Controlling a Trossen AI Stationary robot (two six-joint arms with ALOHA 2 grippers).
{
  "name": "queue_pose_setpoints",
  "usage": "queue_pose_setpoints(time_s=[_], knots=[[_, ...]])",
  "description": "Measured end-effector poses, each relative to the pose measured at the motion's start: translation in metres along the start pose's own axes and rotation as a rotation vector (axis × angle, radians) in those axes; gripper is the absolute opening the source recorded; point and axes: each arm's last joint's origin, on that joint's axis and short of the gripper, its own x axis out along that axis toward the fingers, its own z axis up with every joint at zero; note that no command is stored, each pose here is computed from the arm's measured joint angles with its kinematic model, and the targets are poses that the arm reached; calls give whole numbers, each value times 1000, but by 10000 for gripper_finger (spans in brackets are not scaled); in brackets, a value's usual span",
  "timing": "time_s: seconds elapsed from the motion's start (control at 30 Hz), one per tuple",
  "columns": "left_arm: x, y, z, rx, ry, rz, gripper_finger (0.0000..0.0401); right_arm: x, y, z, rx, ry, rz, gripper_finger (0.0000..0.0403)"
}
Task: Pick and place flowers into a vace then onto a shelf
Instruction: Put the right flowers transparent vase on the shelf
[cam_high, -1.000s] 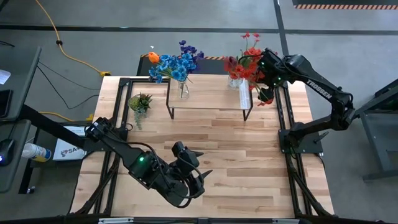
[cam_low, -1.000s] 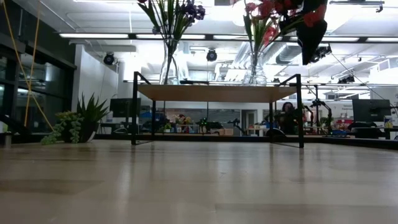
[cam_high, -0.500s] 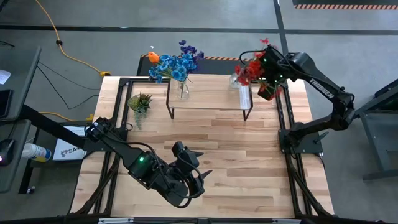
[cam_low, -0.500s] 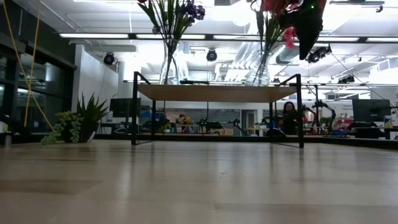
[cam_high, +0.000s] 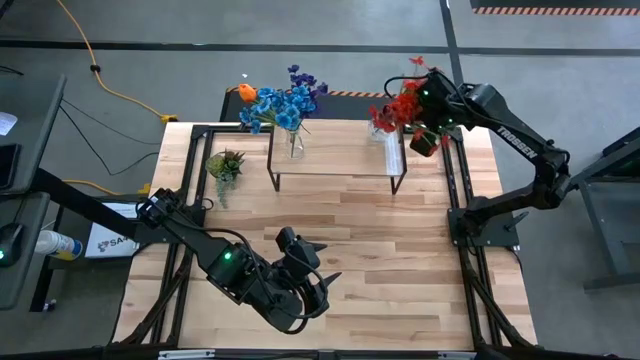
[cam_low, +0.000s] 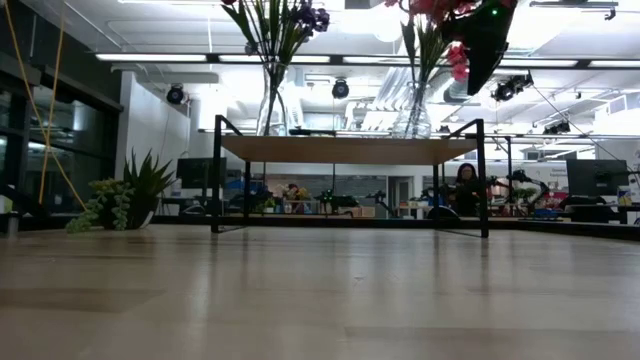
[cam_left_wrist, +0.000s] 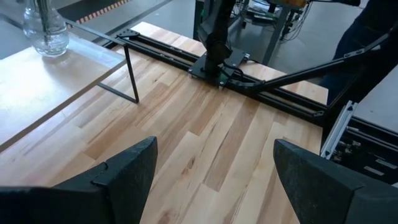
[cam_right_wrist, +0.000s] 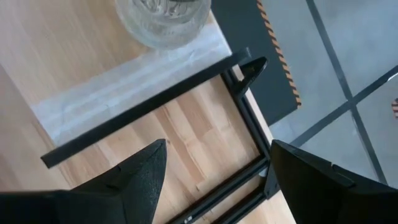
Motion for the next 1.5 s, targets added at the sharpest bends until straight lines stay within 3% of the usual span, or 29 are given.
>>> queue_pose_setpoints(time_s=[1.1, 1.5], knots=[[0, 1, 1, -4, -20, 20, 353, -1, 0, 10, -13, -118, 52, 277], [0, 1, 1, -2, -20, 20, 353, -1, -3, 11, 1, -120, -22, 277]])
